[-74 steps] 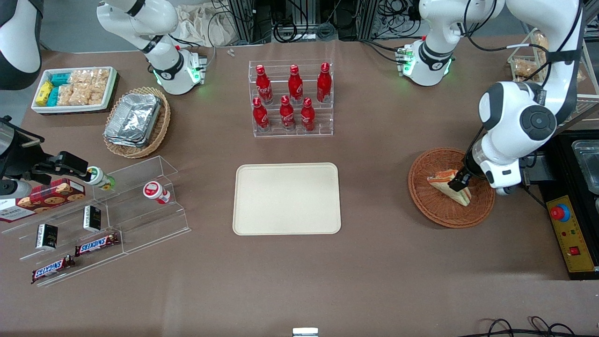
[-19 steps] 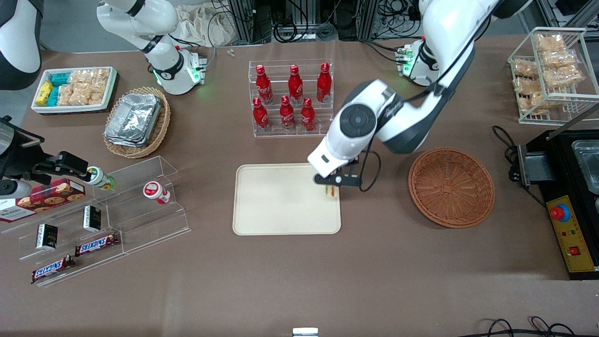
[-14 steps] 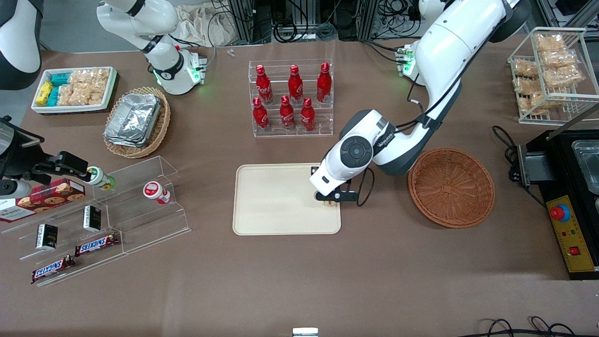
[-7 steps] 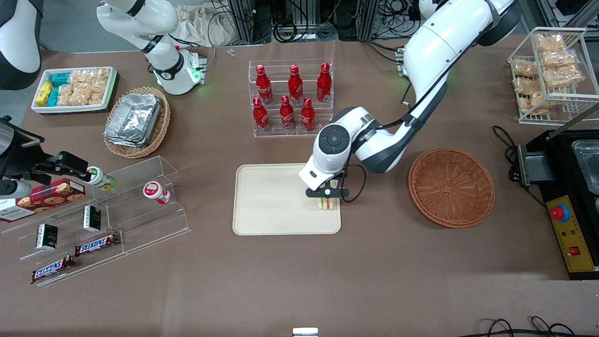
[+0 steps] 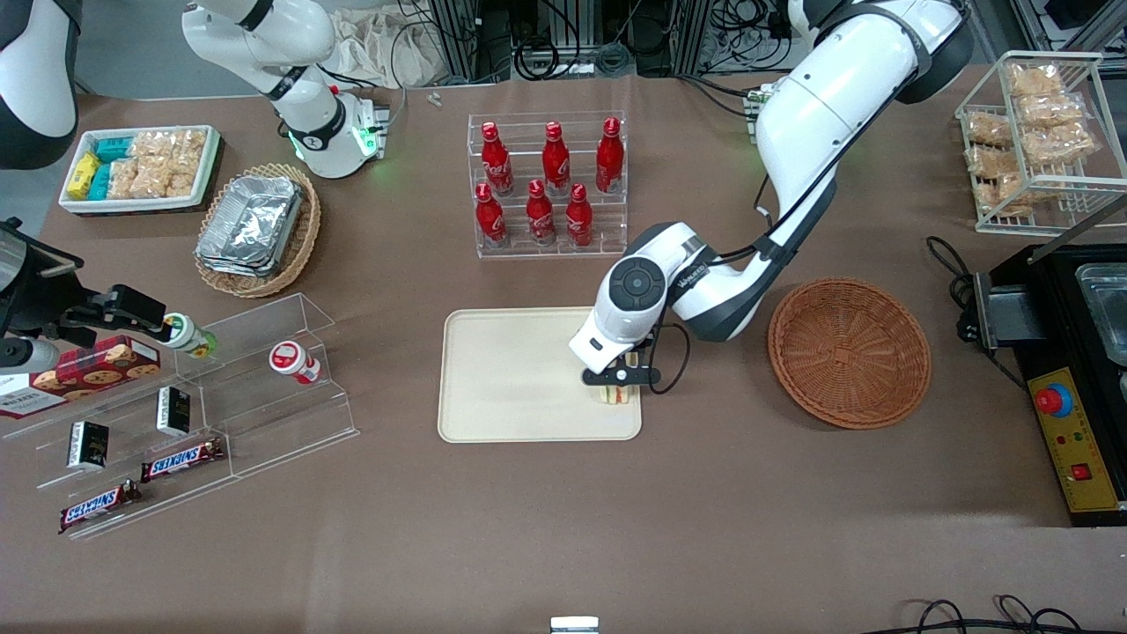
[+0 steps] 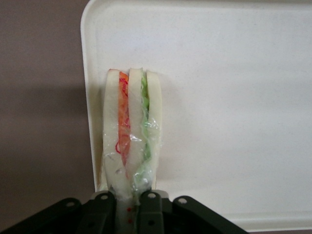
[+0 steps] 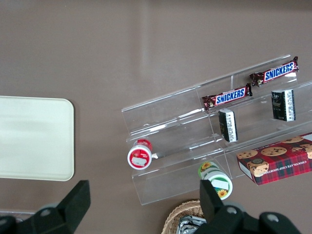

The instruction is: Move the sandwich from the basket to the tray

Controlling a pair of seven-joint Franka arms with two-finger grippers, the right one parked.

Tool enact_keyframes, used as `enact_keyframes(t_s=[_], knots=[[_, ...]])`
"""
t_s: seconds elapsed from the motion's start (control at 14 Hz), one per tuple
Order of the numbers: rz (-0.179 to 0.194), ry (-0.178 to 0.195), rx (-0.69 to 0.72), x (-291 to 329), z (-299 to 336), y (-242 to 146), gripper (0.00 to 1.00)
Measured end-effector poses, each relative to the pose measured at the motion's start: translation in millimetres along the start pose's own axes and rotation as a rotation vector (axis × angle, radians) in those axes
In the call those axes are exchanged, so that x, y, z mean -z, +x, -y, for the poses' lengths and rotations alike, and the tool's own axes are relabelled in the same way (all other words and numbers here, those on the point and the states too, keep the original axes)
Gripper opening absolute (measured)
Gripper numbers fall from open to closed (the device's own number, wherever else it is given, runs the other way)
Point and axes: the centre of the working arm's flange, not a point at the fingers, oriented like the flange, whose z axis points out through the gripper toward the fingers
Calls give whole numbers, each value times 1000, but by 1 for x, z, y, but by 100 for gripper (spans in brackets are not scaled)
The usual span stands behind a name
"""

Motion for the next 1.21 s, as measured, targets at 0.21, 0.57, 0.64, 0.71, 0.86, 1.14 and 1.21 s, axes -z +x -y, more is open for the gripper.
enact_keyframes(t_s=[0.21, 0.57, 0.64, 0.71, 0.86, 1.14, 1.21], knots=[[-4, -4, 1, 2, -1, 1, 34], [-40, 2, 15, 43, 3, 12, 84], [-55, 7, 24, 61, 6, 15, 93], [-74, 12, 38, 81, 13, 20, 100], [-116, 21, 72, 125, 33, 29, 100], [-150, 119, 135, 220, 77, 17, 100], [-152, 137, 142, 245, 85, 8, 100]])
